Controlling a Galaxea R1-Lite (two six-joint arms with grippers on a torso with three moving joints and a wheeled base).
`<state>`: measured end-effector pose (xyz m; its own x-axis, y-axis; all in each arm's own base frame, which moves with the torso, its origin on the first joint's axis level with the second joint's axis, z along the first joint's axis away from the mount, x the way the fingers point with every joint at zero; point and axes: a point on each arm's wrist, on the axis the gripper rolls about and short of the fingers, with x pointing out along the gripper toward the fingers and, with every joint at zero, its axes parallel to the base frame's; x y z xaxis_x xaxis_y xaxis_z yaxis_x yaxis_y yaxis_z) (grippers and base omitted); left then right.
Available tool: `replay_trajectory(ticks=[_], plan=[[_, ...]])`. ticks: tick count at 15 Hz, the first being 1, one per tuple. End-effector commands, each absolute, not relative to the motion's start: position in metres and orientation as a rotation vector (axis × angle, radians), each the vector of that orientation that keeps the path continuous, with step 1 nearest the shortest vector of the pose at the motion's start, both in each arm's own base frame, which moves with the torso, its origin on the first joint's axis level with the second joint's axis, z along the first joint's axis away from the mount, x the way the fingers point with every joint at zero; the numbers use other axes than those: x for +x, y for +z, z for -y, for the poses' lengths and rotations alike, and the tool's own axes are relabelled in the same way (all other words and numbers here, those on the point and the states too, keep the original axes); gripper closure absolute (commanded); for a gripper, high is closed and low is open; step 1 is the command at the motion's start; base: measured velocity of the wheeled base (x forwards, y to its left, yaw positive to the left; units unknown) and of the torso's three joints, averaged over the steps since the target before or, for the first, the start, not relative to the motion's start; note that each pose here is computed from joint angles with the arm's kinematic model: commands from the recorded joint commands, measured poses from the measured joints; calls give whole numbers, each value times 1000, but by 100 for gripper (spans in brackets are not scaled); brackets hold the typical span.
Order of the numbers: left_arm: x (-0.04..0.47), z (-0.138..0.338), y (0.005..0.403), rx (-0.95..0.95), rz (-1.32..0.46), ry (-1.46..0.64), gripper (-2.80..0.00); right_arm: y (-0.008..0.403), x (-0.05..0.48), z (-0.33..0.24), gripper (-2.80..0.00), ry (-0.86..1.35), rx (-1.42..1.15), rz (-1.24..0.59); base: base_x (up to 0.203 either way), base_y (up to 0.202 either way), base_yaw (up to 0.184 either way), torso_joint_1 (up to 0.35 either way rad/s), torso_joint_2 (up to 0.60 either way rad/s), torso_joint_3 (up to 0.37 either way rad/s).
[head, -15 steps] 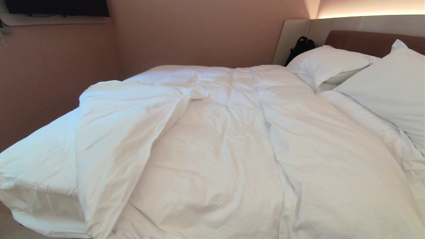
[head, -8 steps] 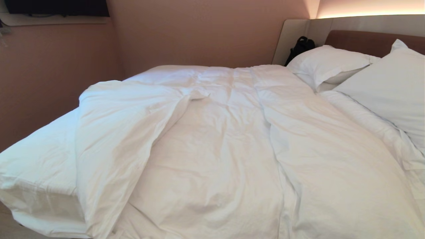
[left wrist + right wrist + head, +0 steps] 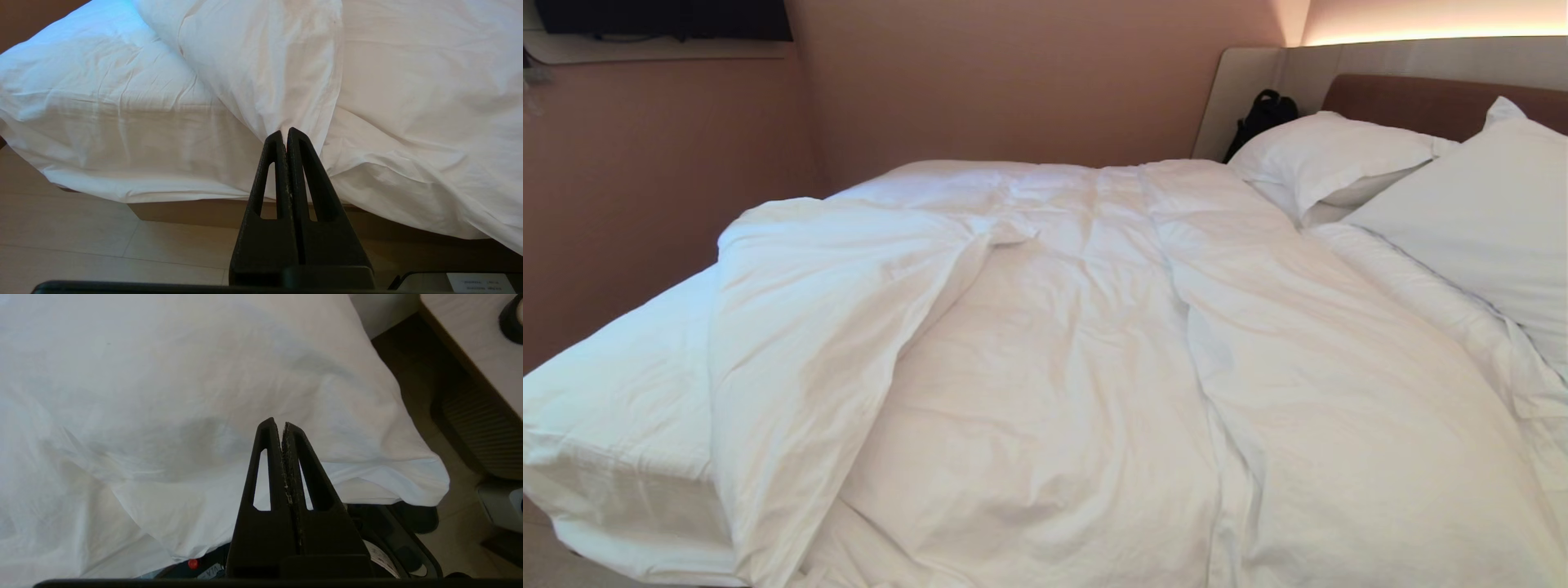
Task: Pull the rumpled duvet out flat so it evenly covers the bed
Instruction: Flatten the corners of the folded blanket
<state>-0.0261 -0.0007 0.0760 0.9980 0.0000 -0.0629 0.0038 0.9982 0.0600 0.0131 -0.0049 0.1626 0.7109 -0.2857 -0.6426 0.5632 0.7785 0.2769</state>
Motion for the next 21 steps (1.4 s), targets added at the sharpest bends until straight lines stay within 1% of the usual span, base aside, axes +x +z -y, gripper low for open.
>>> replay_trajectory(ticks=[1, 5, 9, 12, 15, 19, 21], plan=[[-26, 1, 76, 60, -63, -2, 0, 157, 39, 17, 0, -476, 514, -699, 0, 0, 0, 0, 0, 0], [-26, 1, 76, 60, -64, -2, 0, 139, 66, 31, 0, -477, 552, -813, 0, 0, 0, 0, 0, 0], [-26, 1, 76, 60, -63, -2, 0, 130, 76, 37, 0, -495, 583, -874, 0, 0, 0, 0, 0, 0], [-26, 1, 76, 62, -64, -2, 0, 116, 84, 42, 0, -515, 621, -959, 0, 0, 0, 0, 0, 0], [-26, 1, 76, 61, -64, -2, 0, 103, 94, 49, 0, -546, 640, -937, 0, 0, 0, 0, 0, 0], [-26, 1, 76, 60, -63, -2, 0, 89, 101, 58, 0, -598, 680, -1014, 0, 0, 0, 0, 0, 0], [-26, 1, 76, 60, -63, -2, 0, 82, 104, 62, 0, -608, 688, -1015, 0, 0, 0, 0, 0, 0]])
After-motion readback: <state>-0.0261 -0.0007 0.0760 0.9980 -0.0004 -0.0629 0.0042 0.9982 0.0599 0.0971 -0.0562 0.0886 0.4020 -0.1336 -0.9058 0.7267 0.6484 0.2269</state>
